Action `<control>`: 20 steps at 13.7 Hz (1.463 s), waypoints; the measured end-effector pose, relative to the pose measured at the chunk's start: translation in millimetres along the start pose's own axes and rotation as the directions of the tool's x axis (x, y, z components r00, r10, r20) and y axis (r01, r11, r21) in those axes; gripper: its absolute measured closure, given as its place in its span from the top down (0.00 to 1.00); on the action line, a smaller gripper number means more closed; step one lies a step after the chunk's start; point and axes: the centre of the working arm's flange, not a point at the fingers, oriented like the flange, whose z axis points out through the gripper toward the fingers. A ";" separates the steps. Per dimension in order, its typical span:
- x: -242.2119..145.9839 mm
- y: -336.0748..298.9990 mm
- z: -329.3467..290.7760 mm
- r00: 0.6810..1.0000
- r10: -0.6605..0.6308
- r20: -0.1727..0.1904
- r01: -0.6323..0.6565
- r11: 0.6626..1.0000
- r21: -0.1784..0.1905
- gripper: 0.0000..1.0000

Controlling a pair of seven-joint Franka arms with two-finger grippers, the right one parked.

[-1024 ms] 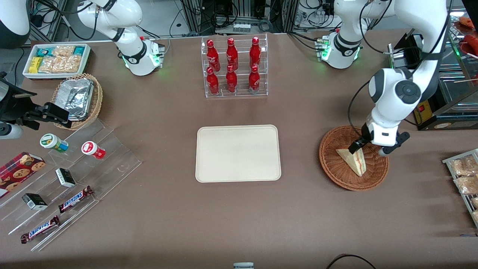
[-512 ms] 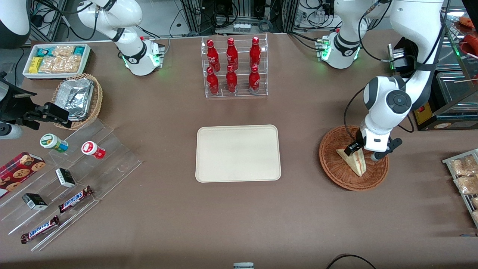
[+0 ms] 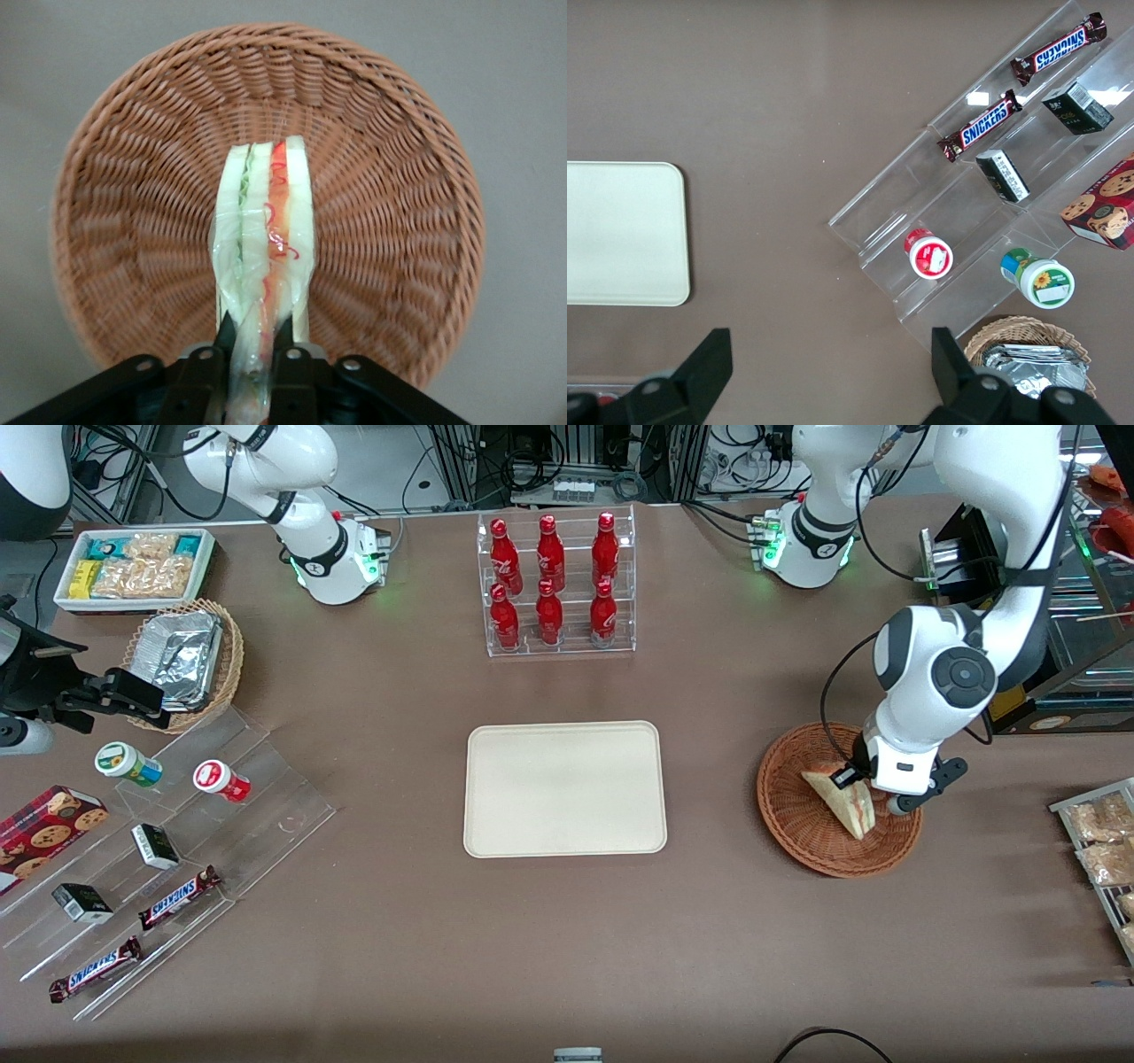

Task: Place sandwich from basket to tray
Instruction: 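Carry the sandwich with the left gripper over the cream tray, then lower the sandwich onto the tray and open the left gripper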

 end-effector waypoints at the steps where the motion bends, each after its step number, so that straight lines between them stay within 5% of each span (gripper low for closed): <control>1: -7.4 12.5 -26.3 0.999 0.026 0.023 -0.026 0.999 0.025 0.15; 3: -36.3 50.1 -82.1 0.994 0.102 0.045 -0.104 0.993 0.054 0.15; 5: -75.3 96.7 -111.3 0.980 0.197 0.030 -0.198 0.979 0.047 0.15; 10: -179.5 239.4 -81.3 0.935 0.353 0.021 -0.354 0.935 0.028 0.15; 14: -232.4 332.6 -18.0 0.907 0.422 -0.004 -0.422 0.906 -0.027 0.15; 20: -289.8 377.7 36.2 0.895 0.440 -0.070 -0.445 0.886 -0.129 0.15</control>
